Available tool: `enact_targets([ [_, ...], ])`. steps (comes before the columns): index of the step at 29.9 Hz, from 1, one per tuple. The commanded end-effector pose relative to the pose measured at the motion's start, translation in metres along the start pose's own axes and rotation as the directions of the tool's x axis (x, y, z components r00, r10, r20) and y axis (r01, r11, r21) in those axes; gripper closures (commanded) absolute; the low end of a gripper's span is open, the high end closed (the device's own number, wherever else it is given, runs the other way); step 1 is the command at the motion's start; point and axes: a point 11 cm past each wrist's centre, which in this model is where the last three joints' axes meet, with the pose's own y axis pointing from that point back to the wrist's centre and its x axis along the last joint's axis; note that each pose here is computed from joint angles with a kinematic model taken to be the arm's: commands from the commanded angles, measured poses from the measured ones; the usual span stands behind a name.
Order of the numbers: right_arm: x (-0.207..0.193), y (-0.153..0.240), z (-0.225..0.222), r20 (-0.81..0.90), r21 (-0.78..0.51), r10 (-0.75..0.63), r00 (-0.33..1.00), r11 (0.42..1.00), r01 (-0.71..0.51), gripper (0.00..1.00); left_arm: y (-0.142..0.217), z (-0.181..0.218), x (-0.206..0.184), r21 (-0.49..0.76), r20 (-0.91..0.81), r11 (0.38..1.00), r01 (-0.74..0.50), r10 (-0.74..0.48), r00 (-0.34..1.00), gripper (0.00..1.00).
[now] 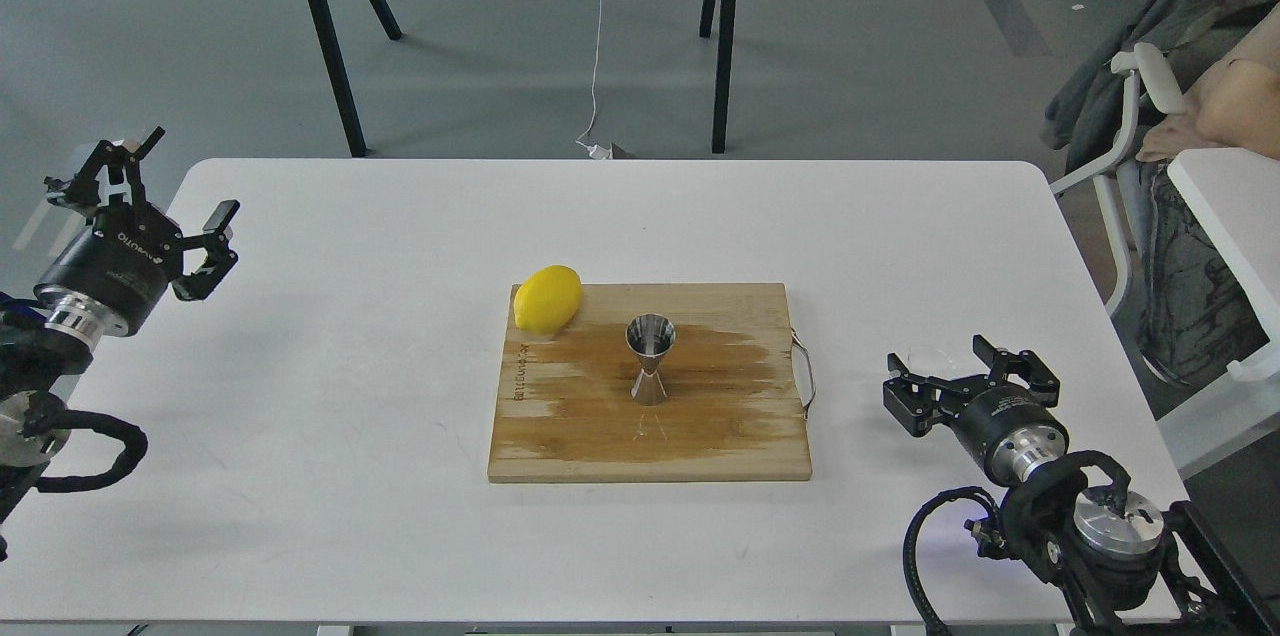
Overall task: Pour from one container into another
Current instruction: 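Open the right gripper and raise it away from the glass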
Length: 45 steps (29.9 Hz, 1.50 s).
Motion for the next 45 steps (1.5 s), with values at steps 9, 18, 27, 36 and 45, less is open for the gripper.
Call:
enact_targets([
  [9, -0.097, 0.025, -0.044, -0.273, -0.073, -0.541, 0.796, 0.836, 0.543, 0.01, 0.006, -0.005, 0.006, 0.017, 0.010, 1.000, -0.017, 0.016, 1.000, 0.01],
  [18, -0.093, 0.006, -0.067, -0.300, -0.040, -0.535, 0.790, 0.834, 0.550, 0.01, 0.012, -0.012, 0.008, 0.032, 0.004, 0.999, -0.025, 0.025, 1.000, 0.01],
  [27, -0.079, 0.003, -0.076, -0.290, 0.005, -0.498, 0.817, 0.853, 0.522, 0.01, 0.014, -0.027, 0.010, 0.045, -0.016, 0.998, -0.049, 0.050, 0.999, 0.01],
  [36, -0.076, 0.005, -0.086, -0.297, 0.098, -0.484, 0.823, 0.842, 0.530, 0.01, 0.010, -0.027, 0.006, 0.037, -0.024, 0.998, -0.043, 0.044, 0.999, 0.01],
  [45, -0.079, 0.004, -0.082, -0.297, 0.086, -0.493, 0.818, 0.839, 0.537, 0.01, 0.007, -0.022, 0.006, 0.024, -0.027, 0.999, -0.043, 0.043, 0.999, 0.01],
])
